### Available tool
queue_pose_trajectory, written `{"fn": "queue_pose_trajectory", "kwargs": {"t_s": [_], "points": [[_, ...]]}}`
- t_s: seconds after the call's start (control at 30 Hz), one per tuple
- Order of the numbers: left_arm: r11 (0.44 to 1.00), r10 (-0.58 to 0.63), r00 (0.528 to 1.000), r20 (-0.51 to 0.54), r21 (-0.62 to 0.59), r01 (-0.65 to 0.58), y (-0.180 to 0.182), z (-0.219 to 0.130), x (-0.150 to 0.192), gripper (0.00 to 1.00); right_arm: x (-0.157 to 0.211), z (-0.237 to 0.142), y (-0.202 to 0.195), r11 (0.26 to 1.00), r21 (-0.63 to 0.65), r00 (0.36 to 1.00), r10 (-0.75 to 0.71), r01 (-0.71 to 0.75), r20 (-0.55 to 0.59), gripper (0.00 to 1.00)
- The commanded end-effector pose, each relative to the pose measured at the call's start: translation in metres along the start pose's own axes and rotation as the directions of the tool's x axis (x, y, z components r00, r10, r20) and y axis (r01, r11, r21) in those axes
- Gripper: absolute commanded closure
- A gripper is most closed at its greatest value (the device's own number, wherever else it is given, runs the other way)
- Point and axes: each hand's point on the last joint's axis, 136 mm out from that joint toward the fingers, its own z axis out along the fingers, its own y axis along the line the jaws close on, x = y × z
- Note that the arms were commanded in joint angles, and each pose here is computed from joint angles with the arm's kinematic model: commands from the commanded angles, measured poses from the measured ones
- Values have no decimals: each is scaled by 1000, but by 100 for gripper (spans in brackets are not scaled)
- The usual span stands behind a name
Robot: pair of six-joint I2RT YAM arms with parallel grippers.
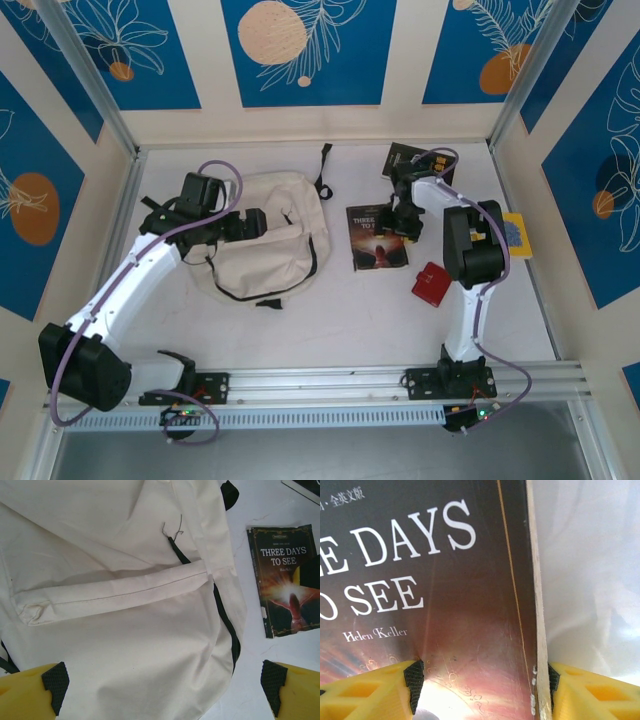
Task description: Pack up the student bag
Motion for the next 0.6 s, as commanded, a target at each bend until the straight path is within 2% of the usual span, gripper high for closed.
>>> {"fn": "queue_pose_trajectory", "kwargs": {"t_s": [0.0, 0.17, 0.37, 0.57], "points": [[1000, 13, 999, -32, 27, -12, -2, 5, 2, 0, 44, 12, 0, 996, 58, 989, -66, 74, -129, 34], [998, 9, 997, -78, 70, -3, -9, 15, 7, 0, 72, 6, 21, 992, 9, 982, -125, 127, -142, 34], [989, 9, 991, -130, 145, 10, -27, 27, 16, 3, 102, -5, 53, 984, -130, 984, -134, 118, -118, 34], [982, 40, 980, -195, 190, -2, -62, 43, 37, 14, 114, 3, 51, 992, -95, 990, -88, 78, -112, 37]]}}
